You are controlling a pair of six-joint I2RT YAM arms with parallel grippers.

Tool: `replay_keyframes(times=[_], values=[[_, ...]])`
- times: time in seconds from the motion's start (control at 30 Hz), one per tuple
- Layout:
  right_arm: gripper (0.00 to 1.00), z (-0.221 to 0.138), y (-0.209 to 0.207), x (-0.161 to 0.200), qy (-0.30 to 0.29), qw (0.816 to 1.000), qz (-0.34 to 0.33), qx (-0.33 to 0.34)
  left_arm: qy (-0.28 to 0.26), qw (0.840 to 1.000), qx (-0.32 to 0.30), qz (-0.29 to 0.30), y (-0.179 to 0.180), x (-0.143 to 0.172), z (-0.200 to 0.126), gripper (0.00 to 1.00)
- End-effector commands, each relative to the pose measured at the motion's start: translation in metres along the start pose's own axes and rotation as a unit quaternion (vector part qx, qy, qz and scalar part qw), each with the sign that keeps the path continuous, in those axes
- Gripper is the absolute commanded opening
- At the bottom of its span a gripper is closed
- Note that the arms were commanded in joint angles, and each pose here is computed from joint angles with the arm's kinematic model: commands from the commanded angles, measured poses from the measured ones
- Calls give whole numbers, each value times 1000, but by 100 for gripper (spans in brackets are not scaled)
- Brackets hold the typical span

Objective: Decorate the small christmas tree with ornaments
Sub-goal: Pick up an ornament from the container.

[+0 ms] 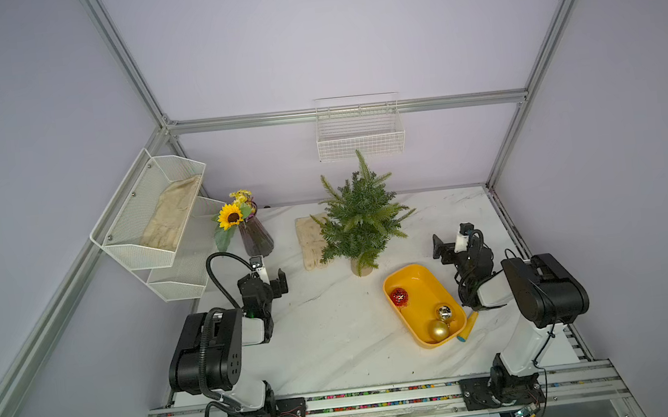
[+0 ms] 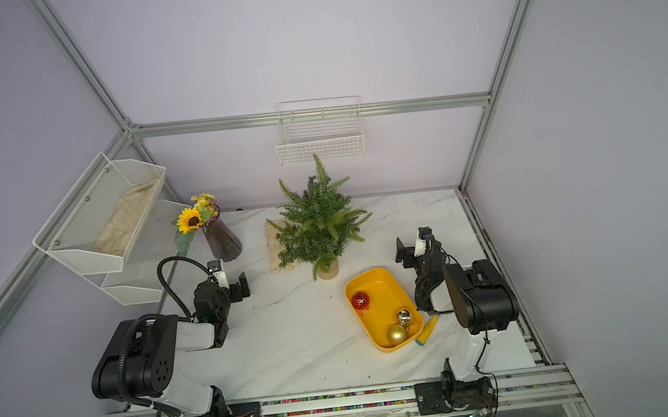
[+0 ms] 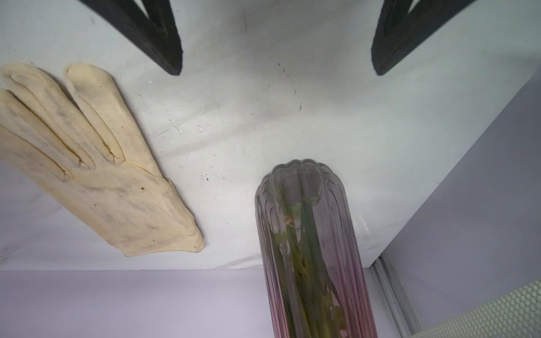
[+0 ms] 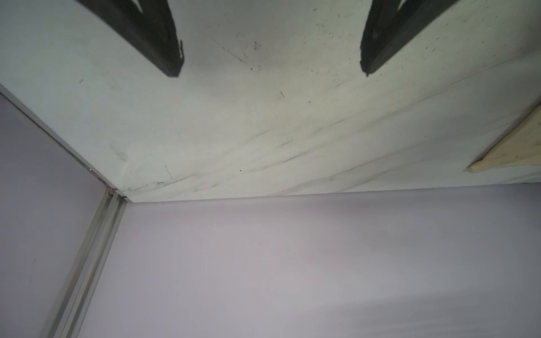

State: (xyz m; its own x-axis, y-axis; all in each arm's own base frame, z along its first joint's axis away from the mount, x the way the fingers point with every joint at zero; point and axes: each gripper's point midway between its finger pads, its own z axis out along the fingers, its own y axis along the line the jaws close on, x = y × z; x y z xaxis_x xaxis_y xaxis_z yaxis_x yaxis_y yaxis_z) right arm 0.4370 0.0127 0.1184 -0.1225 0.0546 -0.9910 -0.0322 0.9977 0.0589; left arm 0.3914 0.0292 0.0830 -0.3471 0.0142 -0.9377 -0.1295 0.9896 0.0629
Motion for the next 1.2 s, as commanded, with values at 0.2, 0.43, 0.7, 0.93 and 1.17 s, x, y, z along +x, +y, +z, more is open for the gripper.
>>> replay_keyframes(times=[0.2, 0.43, 0.7, 0.93, 1.17], values=[[97, -1, 0, -13, -22, 1000, -6, -4, -49, 999, 3, 2, -1, -31, 2, 100], [97, -1, 0, -13, -23, 1000, -5, -4, -48, 999, 3, 2, -1, -31, 2, 100], [97, -1, 0, -13, -23, 1000, -5, -3, -49, 999, 3, 2, -1, -31, 1, 100], [97, 2, -15, -13, -22, 999, 11, 39, -49, 999, 2, 1, 0, -31, 2, 100], [97, -1, -17, -16, -27, 999, 11, 46, -51, 999, 3, 2, -1, -32, 1, 100]])
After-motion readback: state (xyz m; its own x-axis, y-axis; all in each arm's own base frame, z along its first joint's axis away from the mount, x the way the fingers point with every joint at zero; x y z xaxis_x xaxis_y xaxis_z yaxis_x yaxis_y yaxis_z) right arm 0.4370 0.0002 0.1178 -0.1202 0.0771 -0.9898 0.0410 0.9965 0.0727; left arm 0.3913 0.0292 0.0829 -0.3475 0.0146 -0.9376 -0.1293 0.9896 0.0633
